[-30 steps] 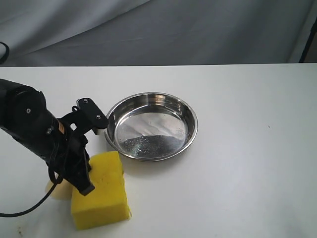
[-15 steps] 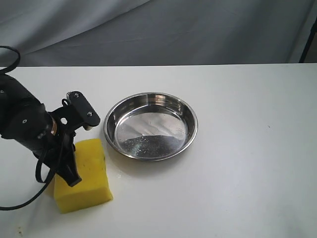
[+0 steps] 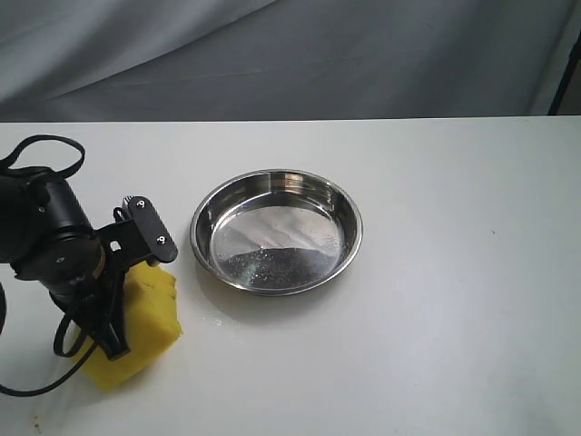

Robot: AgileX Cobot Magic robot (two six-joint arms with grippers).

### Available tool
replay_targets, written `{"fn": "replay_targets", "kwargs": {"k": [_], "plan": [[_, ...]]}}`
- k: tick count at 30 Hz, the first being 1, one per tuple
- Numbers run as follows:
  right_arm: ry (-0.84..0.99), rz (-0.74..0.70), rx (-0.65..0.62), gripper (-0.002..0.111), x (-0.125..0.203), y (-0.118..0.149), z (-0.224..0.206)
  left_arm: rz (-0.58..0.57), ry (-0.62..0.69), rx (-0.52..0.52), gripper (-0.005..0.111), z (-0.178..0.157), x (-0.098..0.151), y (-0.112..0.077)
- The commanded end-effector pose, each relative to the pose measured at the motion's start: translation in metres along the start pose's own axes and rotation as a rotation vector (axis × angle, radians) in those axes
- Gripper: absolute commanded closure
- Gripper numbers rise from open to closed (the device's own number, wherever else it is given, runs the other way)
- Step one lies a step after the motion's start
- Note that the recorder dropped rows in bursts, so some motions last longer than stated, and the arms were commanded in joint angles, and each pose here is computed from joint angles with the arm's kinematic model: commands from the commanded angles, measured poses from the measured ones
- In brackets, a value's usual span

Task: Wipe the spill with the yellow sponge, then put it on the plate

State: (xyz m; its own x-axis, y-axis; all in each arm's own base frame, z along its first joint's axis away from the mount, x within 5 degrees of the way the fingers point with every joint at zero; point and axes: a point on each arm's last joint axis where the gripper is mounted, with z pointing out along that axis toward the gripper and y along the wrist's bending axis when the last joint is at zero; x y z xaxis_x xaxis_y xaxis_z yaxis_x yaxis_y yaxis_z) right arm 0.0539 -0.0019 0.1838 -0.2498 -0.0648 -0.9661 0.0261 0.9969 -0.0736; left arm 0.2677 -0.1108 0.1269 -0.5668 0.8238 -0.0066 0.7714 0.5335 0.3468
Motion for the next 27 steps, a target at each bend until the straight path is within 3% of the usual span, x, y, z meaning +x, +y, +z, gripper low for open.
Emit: {"fn": "replay_targets", "kwargs": {"k": [1,9,16,19,24,27], "plan": [[-0.002,-0.004,0.01,0.108,0.001,-0.001,0.0,0.038,0.123,-0.018,0.107,0.005,0.013,-0.001],[-0.002,-0.004,0.01,0.108,0.001,-0.001,0.0,-0.007,0.021,-0.071,0.107,-0.027,0.014,0.01],[-0.002,-0.004,0.01,0.108,0.001,-0.001,0.0,-0.14,-0.114,0.0,0.098,-0.042,0.008,0.006],[-0.002,-0.004,0.01,0.108,0.001,-0.001,0.0,-0.14,-0.096,0.002,0.086,-0.042,0.01,0.006],[-0.002,-0.004,0.01,0.108,0.001,-0.001,0.0,-0.146,-0.093,0.0,0.051,-0.042,0.01,0.006],[-0.002,-0.004,0.01,0.108,0.001,-0.001,0.0,-0.146,-0.089,-0.023,0.039,-0.042,0.011,0.008]]}}
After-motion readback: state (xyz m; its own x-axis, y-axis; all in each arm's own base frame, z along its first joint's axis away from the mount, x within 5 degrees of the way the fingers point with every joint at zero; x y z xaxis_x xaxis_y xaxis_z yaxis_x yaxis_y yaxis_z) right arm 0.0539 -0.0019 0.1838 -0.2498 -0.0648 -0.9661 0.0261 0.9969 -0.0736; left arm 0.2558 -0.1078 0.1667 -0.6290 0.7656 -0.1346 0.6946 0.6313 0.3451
